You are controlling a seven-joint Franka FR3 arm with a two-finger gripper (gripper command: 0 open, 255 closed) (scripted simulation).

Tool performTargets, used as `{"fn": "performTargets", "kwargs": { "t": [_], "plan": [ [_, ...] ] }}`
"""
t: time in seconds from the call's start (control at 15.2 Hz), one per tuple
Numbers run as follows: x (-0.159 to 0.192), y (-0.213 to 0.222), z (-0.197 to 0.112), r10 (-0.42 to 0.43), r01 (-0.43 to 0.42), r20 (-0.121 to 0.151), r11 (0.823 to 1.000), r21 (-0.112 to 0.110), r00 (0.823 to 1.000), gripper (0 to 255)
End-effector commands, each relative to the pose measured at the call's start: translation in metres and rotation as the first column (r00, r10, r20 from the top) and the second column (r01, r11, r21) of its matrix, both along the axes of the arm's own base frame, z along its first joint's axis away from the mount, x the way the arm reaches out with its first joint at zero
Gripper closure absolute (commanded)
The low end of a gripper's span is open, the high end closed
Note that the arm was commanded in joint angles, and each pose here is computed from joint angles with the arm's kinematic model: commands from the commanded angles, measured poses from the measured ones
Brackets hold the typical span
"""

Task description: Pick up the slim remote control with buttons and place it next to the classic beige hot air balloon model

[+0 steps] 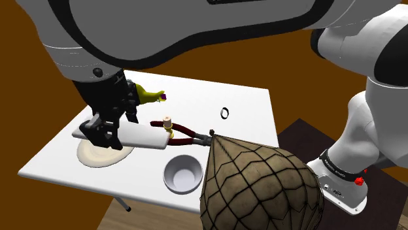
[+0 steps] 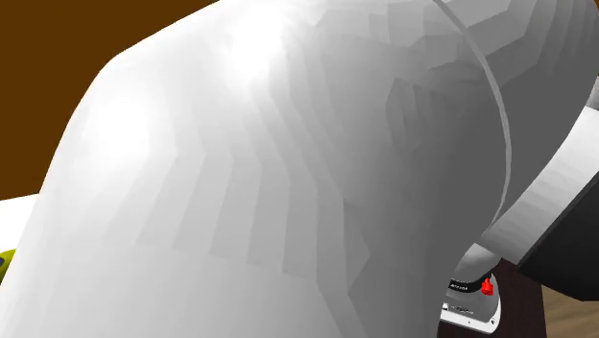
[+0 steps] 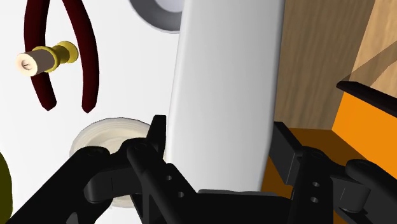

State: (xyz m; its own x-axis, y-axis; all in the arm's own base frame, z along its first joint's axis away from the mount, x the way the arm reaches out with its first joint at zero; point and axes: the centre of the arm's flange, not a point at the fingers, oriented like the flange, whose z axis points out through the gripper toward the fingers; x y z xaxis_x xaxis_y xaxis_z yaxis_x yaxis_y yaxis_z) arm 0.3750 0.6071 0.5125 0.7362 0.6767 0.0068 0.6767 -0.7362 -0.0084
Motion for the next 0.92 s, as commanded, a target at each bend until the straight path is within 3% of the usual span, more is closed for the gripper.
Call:
{"fn": "performTargets", "kwargs": {
  "t": [0.0,0.86],
  "plan": [
    [-0.001,0.000,-0.010,0.000,0.000,0.001,1.000,0.001,1.000,255],
    [-0.001,0.000,-0.079,0.000,0.000,0.001,1.000,0.001,1.000,255]
  ]
}}
